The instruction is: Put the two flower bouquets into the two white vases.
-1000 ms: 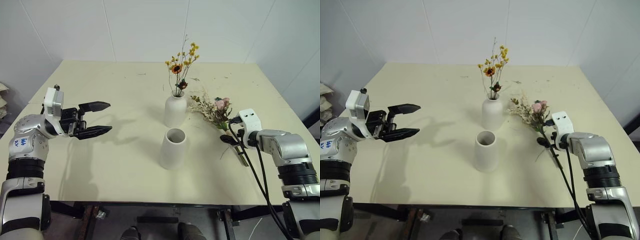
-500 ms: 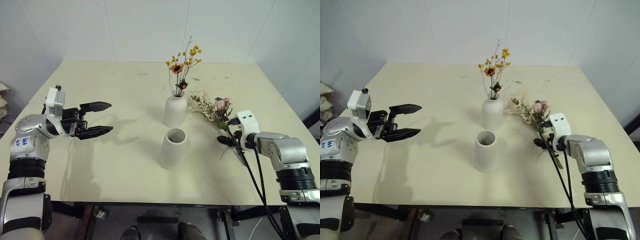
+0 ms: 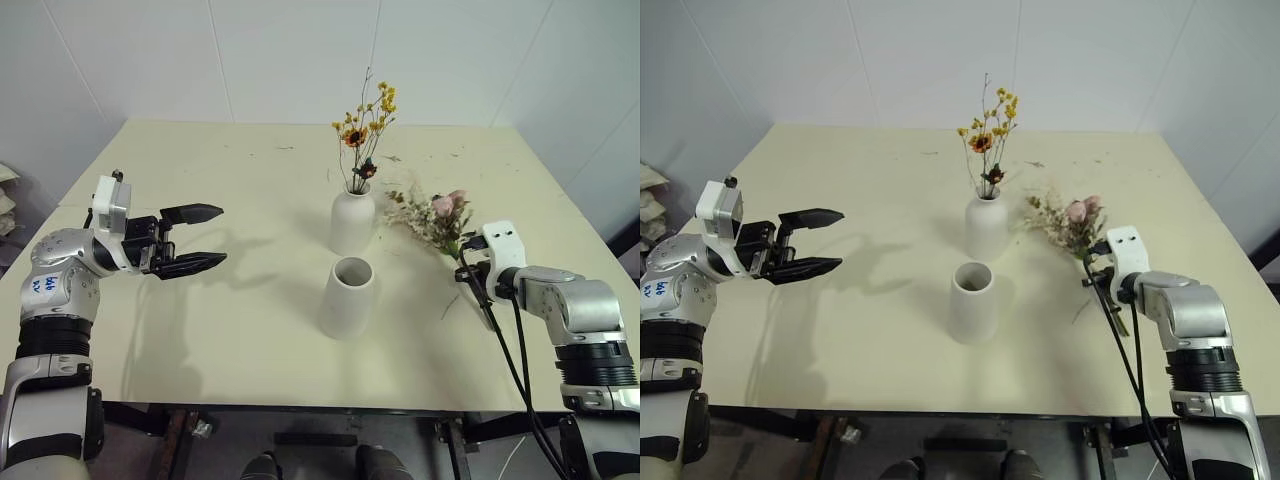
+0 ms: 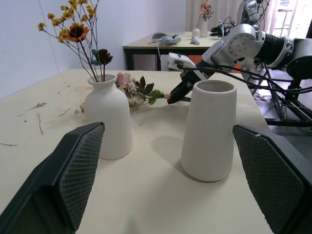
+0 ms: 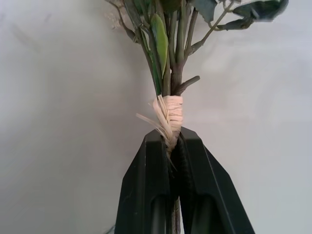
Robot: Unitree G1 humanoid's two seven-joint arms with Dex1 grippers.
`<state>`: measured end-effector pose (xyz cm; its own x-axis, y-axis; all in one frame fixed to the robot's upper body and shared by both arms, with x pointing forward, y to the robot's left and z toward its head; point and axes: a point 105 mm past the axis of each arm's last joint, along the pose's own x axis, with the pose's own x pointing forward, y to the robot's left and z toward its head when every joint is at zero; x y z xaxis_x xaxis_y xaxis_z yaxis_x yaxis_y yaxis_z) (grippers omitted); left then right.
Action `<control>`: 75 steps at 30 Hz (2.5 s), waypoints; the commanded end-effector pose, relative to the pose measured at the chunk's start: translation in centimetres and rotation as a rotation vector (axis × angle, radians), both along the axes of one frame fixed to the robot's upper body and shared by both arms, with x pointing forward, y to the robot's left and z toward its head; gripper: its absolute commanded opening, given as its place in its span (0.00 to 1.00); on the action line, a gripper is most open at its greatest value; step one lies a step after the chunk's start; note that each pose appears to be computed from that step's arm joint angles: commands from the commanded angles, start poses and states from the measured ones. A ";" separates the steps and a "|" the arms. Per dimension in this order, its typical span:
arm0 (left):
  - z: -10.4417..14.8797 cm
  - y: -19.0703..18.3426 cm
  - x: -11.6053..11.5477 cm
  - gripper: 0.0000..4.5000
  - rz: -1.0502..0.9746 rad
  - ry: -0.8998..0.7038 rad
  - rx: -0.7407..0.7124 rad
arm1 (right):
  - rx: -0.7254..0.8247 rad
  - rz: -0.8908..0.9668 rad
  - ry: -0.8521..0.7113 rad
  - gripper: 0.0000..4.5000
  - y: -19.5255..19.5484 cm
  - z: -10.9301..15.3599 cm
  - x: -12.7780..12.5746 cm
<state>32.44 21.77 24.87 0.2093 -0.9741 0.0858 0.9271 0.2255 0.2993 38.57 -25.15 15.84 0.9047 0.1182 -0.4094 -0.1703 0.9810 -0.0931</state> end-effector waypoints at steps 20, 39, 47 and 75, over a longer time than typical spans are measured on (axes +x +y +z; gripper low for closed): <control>1.0 -1.4 0.0 1.00 -0.125 -0.040 0.028 | 0.363 0.634 -1.051 0.00 13.9 20.4 -8.2; 0.9 -1.6 0.0 1.00 -0.133 -0.033 0.022 | 0.564 0.997 -0.886 0.00 20.3 16.3 -12.1; 0.8 -1.7 -0.3 1.00 -0.141 -0.021 0.021 | 0.547 0.988 -0.841 0.00 21.5 14.0 -10.1; 0.7 -2.1 -0.2 1.00 -0.142 -0.022 0.016 | 0.522 0.999 -0.739 0.36 20.9 9.5 -10.6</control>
<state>33.45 19.77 24.76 0.1612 -0.9823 0.0957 0.9482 0.1811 0.2611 28.92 -4.31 24.25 0.3698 0.8397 0.3977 -0.8988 0.4317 -0.0756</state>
